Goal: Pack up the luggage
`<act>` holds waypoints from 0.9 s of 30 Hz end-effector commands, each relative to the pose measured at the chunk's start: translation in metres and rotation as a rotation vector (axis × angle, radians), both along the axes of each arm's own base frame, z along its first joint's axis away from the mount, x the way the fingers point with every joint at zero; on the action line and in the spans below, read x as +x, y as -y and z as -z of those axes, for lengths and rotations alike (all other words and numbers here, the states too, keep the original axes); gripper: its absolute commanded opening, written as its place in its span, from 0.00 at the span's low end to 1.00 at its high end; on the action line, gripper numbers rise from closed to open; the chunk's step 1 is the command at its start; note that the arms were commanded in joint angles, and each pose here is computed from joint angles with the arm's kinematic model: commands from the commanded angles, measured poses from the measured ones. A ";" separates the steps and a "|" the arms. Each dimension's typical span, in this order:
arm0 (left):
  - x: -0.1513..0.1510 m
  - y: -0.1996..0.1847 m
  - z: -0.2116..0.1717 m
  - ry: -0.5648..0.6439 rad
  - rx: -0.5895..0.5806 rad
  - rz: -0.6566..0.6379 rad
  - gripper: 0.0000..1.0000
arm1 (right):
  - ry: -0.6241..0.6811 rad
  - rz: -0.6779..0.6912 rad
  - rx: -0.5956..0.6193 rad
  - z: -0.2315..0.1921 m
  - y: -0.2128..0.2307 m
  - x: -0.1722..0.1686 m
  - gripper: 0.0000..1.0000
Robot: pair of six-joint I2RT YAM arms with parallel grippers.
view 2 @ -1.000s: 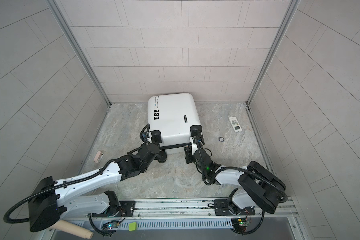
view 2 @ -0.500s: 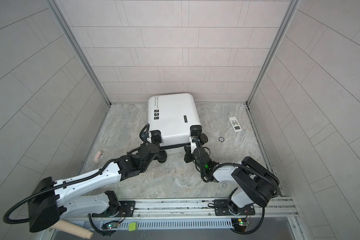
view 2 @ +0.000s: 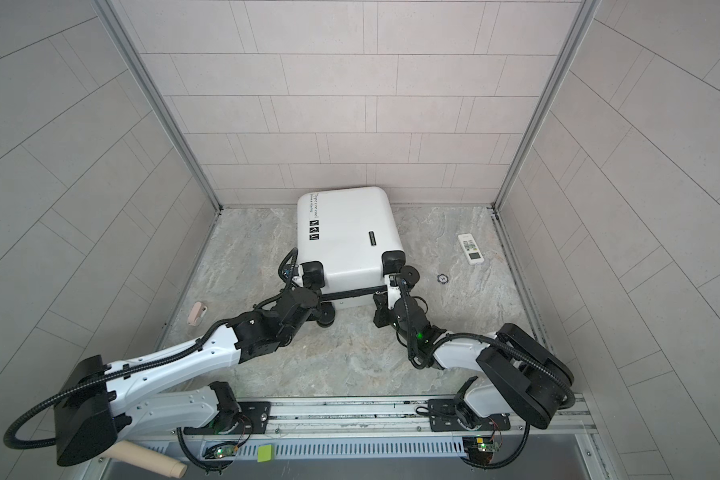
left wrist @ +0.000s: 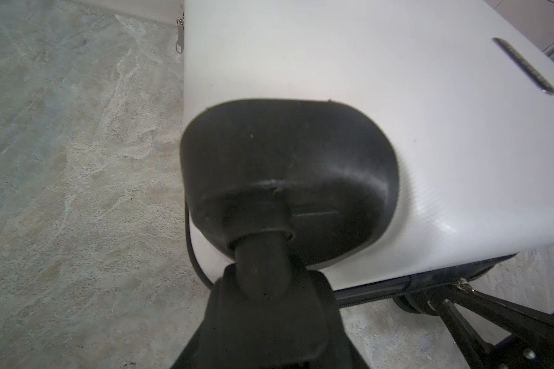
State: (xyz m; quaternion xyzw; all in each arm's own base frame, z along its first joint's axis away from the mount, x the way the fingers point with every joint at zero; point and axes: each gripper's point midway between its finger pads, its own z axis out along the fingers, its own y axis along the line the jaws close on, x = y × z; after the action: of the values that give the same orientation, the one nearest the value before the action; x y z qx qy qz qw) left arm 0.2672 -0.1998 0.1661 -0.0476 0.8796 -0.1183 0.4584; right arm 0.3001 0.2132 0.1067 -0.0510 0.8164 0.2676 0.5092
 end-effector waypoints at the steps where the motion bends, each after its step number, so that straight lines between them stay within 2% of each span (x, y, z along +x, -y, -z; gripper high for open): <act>1: -0.001 -0.009 -0.018 0.045 0.006 -0.018 0.00 | 0.039 0.171 0.010 -0.011 0.041 0.014 0.00; 21: 0.006 -0.037 -0.033 0.056 0.028 -0.097 0.00 | 0.007 0.255 0.009 -0.012 0.114 0.023 0.00; 27: 0.009 -0.027 -0.037 0.051 0.015 -0.067 0.00 | 0.005 0.197 0.011 -0.018 0.105 0.035 0.00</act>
State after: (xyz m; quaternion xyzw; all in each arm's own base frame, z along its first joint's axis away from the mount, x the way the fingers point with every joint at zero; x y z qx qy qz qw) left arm 0.2675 -0.2030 0.1702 -0.0495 0.8865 -0.1483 0.4354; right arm 0.2986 0.1623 0.1228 -0.0767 0.8073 0.3145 0.4935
